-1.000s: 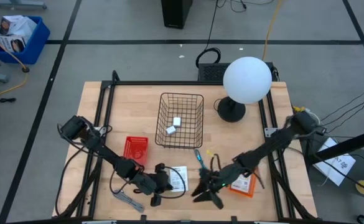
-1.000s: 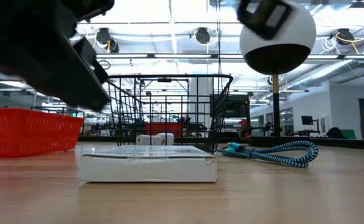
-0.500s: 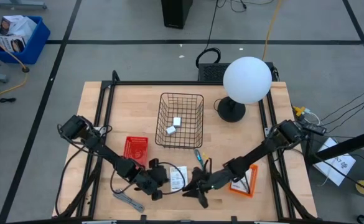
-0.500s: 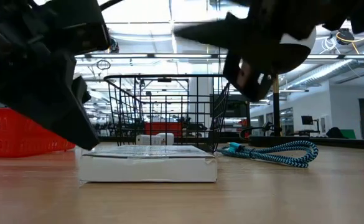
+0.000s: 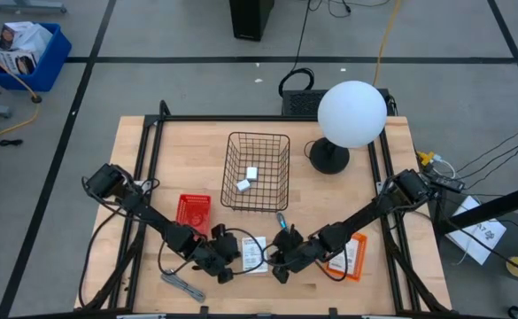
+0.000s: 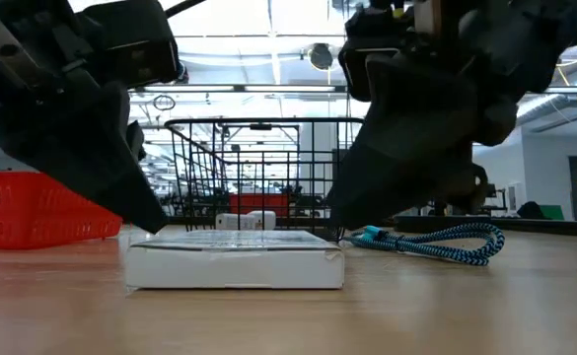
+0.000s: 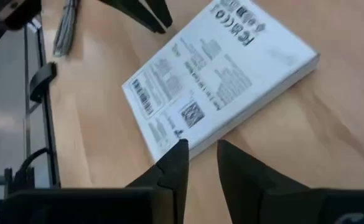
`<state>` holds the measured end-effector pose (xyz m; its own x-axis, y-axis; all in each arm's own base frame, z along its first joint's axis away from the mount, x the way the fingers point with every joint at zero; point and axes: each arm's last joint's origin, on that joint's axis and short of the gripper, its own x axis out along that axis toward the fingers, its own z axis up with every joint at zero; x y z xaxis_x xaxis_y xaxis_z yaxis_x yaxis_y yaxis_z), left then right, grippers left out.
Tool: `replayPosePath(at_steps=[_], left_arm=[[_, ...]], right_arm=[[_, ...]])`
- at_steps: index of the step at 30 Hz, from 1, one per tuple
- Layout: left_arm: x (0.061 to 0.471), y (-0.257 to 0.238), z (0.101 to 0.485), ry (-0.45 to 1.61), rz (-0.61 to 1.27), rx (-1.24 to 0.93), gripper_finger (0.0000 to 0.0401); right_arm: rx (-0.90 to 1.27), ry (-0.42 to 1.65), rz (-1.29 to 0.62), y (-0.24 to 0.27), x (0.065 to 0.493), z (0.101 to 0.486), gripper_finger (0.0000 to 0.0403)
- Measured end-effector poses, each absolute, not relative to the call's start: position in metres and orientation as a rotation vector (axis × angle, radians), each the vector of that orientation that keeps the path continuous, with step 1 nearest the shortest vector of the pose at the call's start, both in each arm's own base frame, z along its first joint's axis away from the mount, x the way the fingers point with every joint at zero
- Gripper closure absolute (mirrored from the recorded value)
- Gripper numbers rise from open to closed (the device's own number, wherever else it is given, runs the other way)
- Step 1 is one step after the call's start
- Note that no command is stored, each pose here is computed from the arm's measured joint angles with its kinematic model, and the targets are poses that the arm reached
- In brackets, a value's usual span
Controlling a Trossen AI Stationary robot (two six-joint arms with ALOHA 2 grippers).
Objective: Pick and place items into bin
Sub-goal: Put the card reader box into the orange basket
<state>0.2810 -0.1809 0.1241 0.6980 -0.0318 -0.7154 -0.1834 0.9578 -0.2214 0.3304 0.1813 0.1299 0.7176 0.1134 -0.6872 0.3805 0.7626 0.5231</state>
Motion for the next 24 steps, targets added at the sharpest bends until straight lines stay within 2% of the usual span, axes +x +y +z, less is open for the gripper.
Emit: replayPosePath(at_steps=[7, 13, 24], left_arm=[[0.287, -0.186, 0.128, 0.725, 0.016, -0.287, 0.0369], [0.296, -0.179, 0.104, 0.782, 0.057, -0.340, 0.0369], [0.300, -0.173, 0.091, 0.844, 0.082, -0.434, 0.0369]], right_arm=[[0.690, 0.799, -0.196, 0.175, 0.331, 0.127, 0.0343], [0.702, 0.848, -0.211, 0.171, 0.329, 0.124, 0.0353], [0.671, 0.809, -0.120, 0.175, 0.333, 0.128, 0.0333]])
